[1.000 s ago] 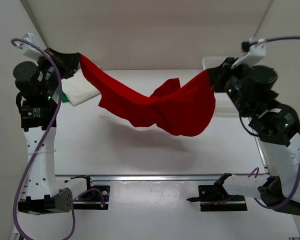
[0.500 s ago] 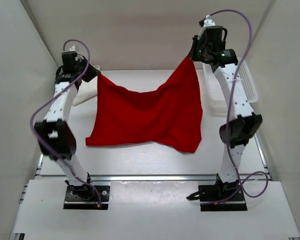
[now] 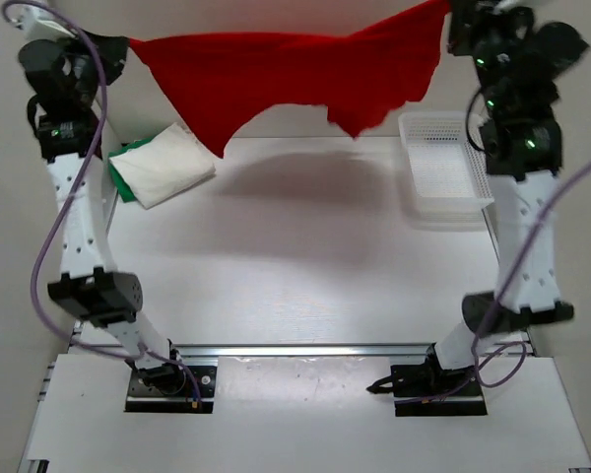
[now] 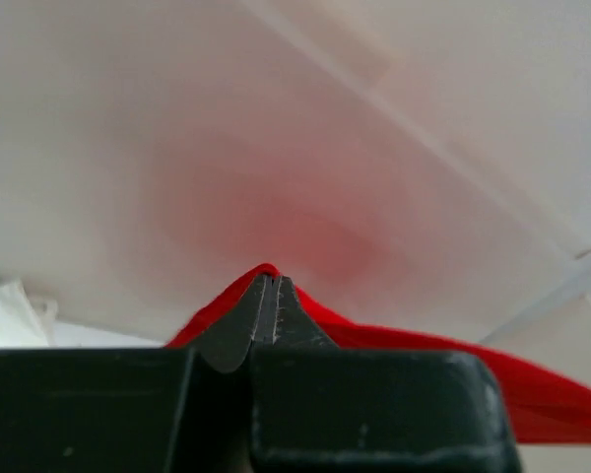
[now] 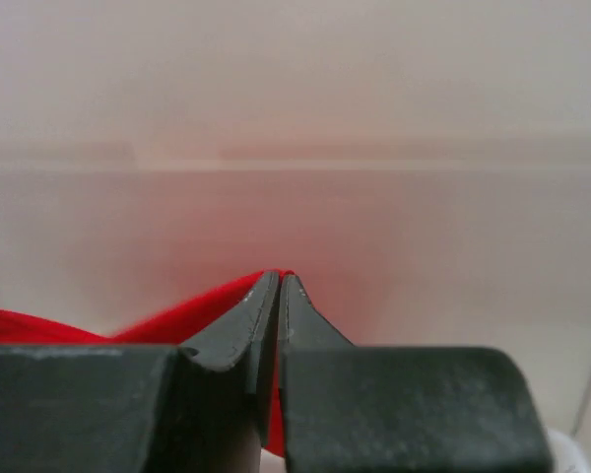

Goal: Fold and stack the t-shirts
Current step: Flatten out the tshirt

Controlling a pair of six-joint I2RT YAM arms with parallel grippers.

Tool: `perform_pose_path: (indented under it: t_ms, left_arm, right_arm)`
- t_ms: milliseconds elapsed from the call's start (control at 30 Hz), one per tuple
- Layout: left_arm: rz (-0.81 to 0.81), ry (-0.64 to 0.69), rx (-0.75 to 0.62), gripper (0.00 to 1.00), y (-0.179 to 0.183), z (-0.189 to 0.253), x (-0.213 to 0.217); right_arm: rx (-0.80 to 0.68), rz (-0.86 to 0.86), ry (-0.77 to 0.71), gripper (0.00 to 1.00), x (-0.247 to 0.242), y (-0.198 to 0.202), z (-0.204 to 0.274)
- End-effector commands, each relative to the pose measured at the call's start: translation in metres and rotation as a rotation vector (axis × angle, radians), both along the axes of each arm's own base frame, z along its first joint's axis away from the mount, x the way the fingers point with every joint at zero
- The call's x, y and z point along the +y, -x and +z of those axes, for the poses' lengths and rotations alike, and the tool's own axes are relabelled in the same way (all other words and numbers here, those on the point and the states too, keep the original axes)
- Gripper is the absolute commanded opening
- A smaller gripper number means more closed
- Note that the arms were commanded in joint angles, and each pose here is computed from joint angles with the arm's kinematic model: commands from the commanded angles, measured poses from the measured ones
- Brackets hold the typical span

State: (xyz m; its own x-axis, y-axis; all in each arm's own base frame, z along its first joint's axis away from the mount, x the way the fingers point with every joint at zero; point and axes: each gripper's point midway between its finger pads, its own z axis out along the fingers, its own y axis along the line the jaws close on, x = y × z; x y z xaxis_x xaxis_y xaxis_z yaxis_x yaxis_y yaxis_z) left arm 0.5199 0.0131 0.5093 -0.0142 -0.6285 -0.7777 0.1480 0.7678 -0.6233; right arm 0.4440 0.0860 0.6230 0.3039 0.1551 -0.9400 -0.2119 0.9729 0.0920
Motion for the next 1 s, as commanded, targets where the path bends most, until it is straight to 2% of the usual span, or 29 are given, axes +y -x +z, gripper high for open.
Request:
perform_pose_path:
  t_ms: [0,33,67,100,167,200,267,300,367,400,467,500,600,667,833,967]
  left_arm:
    - [0.039,-0.046,-0.078,0.0,0.031,0.023,0.001]
    - [0.014,-0.038,-0.069,0.0,0.032,0.012,-0.006]
    - [0.034,-0.042,-0.005,0.0,0.037,-0.025,-0.009]
    - [0.032,-0.043,-0.015,0.0,0.037,-0.023,-0.009]
    - [0.055,-0.061,0.047,0.0,0.05,-0.065,-0.007]
    - [0.063,-0.062,0.049,0.0,0.053,-0.073,-0.009]
    - [0.085,-0.069,0.135,0.0,0.073,-0.128,-0.006]
    - [0.087,-0.071,0.129,0.0,0.081,-0.135,-0.011]
    - [0.117,-0.077,0.295,0.0,0.1,-0.222,-0.011]
    - [0.114,-0.075,0.296,0.0,0.109,-0.229,-0.013]
    - [0.121,-0.048,0.453,0.0,0.138,-0.31,-0.012]
    - [0.126,-0.015,0.516,0.0,0.155,-0.34,-0.013]
    - [0.119,0.086,0.619,0.0,0.191,-0.387,-0.012]
    - [0.086,0.101,0.661,0.0,0.207,-0.4,-0.017]
    - [0.034,0.014,0.678,0.0,0.242,-0.402,-0.028]
    - [0.047,-0.072,0.704,0.0,0.263,-0.397,-0.024]
  right_arm:
    - [-0.05,-0.114,0.0,0.0,-0.033,0.024,0.009]
    - [0.022,-0.109,0.012,0.0,-0.031,0.011,-0.021]
    - [0.122,-0.131,0.006,0.0,-0.04,0.024,-0.074]
    - [0.108,-0.134,0.002,0.0,-0.04,0.024,-0.071]
    - [0.222,-0.119,-0.007,0.0,-0.049,0.032,-0.136]
    - [0.241,-0.123,-0.011,0.0,-0.05,0.033,-0.154]
    - [0.368,-0.115,-0.015,0.0,-0.049,0.05,-0.228]
    - [0.415,-0.104,-0.03,0.0,-0.048,0.053,-0.253]
    - [0.555,-0.061,-0.051,0.0,-0.041,0.076,-0.333]
    - [0.598,-0.026,-0.058,0.0,-0.033,0.084,-0.353]
    - [0.714,-0.037,-0.043,0.0,-0.027,0.108,-0.414]
    - [0.766,-0.012,-0.029,0.0,-0.018,0.119,-0.429]
    - [0.936,0.019,-0.017,0.0,-0.009,0.148,-0.464]
    - [1.056,0.073,-0.016,0.0,-0.001,0.179,-0.486]
    - [1.185,0.158,-0.082,0.0,0.011,0.249,-0.506]
    - [1.241,0.229,-0.064,0.0,0.027,0.295,-0.492]
